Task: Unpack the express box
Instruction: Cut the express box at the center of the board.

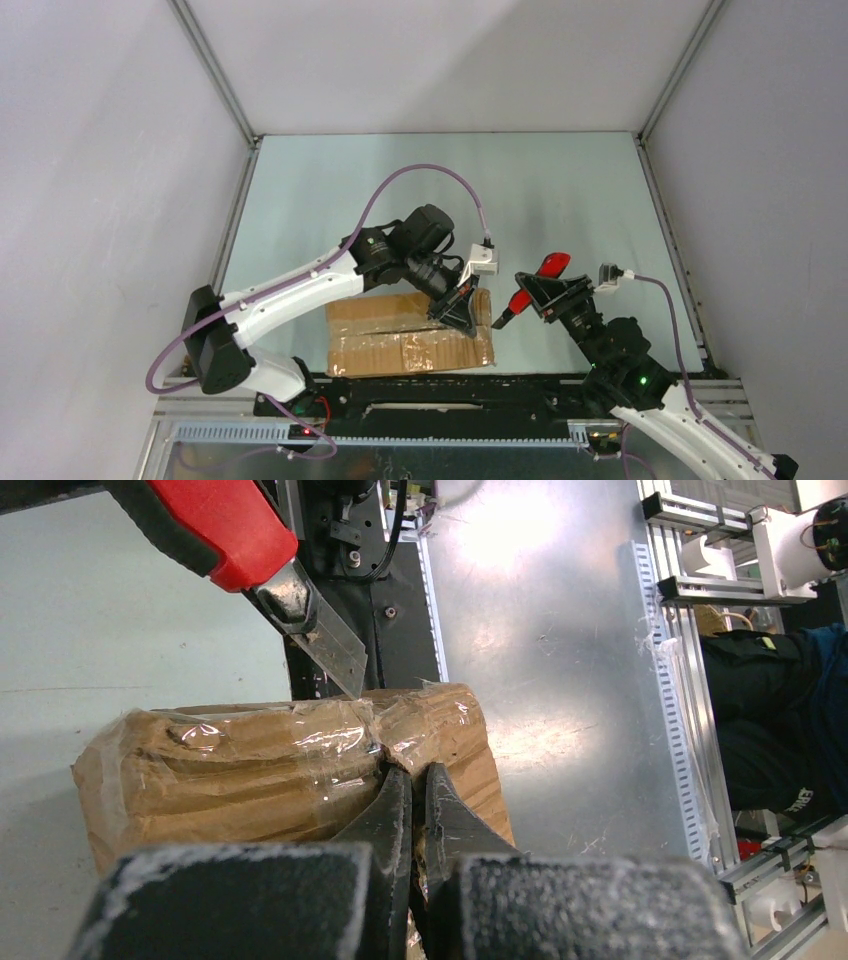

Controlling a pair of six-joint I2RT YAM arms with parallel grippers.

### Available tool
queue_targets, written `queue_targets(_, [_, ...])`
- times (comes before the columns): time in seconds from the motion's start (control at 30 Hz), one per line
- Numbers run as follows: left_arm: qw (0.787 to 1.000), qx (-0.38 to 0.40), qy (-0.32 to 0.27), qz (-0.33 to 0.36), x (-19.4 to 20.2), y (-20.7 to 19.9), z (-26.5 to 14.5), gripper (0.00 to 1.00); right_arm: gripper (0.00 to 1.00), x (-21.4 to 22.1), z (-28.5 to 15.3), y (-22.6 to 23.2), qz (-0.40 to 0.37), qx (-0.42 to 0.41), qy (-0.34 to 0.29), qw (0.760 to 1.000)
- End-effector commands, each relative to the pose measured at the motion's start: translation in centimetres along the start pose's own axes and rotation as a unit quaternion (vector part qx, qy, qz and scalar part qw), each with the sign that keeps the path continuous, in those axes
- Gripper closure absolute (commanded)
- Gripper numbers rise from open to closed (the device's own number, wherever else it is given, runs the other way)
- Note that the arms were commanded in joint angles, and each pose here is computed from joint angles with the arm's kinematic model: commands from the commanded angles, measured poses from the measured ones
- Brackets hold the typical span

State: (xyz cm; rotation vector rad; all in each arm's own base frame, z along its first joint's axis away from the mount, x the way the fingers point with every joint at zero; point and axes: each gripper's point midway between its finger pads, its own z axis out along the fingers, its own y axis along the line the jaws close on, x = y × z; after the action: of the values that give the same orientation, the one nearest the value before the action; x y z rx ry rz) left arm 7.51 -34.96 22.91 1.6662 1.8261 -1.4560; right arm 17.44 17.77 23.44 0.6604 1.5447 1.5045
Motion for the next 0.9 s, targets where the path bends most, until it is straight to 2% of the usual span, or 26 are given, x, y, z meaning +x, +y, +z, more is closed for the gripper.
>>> queue_targets(0.0, [1.0,0.001,-0.016,0.018,-0.8,0.4,0.2,1.0,1.0,-0.6,0.1,1.9,0.009,-0.031,-0.015,0.999])
queue_targets(0.27, [1.0,0.004,-0.017,0.015,-0.9,0.5,0.3,1.0,1.0,0.3,0.3,0.9,0.005,-0.019,0.004,1.0])
queue_targets(0.87, [1.0,0.004,-0.016,0.011,-0.9,0.6,0.3,1.0,1.0,-0.1,-0.6,0.2,-0.004,-0.008,0.002,1.0])
